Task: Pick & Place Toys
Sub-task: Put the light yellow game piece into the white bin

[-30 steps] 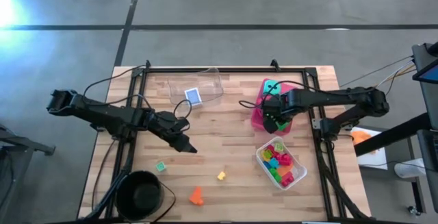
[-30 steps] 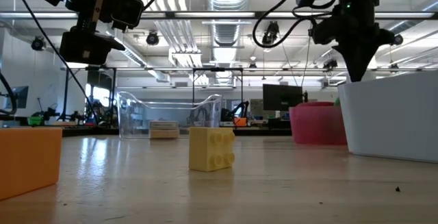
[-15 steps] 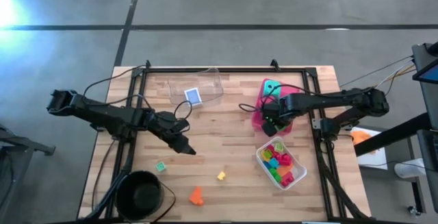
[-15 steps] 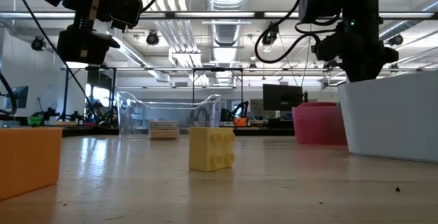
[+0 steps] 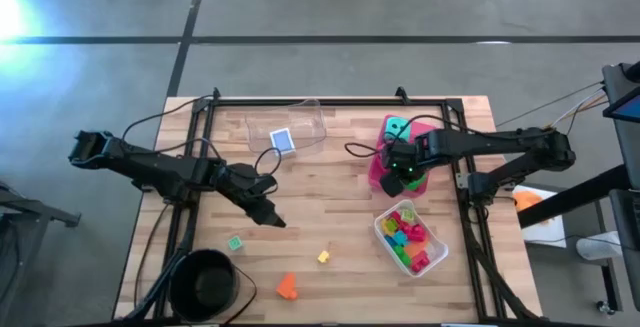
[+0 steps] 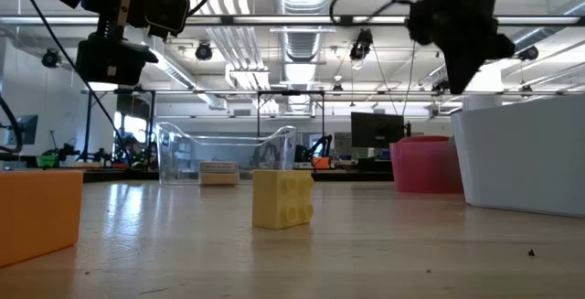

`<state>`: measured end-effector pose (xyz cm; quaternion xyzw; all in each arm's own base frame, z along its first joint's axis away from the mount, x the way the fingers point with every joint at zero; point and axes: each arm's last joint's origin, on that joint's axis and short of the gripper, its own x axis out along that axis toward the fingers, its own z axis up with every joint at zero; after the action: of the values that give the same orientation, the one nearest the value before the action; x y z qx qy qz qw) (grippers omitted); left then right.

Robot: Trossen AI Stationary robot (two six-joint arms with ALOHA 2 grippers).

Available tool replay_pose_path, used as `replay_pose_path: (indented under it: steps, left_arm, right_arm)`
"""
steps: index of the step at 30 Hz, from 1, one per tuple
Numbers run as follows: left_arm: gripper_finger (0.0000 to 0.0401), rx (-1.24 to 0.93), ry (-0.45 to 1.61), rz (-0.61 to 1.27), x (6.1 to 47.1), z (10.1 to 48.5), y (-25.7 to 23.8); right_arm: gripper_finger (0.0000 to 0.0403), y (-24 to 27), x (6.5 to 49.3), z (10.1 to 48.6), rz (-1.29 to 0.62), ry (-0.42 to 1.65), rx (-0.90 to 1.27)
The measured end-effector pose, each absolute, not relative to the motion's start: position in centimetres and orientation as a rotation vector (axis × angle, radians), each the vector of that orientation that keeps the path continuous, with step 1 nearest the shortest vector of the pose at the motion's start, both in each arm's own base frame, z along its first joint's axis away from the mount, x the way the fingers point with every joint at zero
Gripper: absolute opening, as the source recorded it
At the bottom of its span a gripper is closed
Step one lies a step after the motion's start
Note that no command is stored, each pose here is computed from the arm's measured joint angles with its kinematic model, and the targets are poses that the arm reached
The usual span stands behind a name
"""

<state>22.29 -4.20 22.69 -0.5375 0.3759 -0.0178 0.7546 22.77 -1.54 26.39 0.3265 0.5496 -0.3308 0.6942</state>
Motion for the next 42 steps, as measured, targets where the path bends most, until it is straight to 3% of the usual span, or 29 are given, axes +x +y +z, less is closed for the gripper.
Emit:
replay_pose_path:
  steps: [8, 16, 22, 30, 42]
  left_arm:
    - [0.0328, -1.159, 0.921, 0.015, 21.5, 22.0, -5.2]
    - [0.0328, -1.101, 1.067, 0.082, 20.2, 21.0, -6.3]
    - [0.0328, -1.073, 1.099, 0.041, 19.8, 20.9, -7.3]
    - [0.0328, -0.994, 1.166, -0.023, 18.9, 20.8, -8.9]
    - [0.0328, -0.858, 1.294, -0.025, 16.4, 20.5, -10.1]
  right_arm:
    - [0.0008, 1.1, 24.2, 29.5, -0.464, 1.167, 0.740]
    - [0.0020, 4.4, 28.4, 29.7, -0.220, 1.026, 0.722]
    - [0.0098, 6.6, 32.6, 28.6, -0.091, 0.959, 0.663]
    - [0.0210, 9.3, 36.9, 26.3, 0.084, 1.049, 0.514]
    - [0.0293, 13.6, 40.7, 22.9, 0.191, 1.067, 0.278]
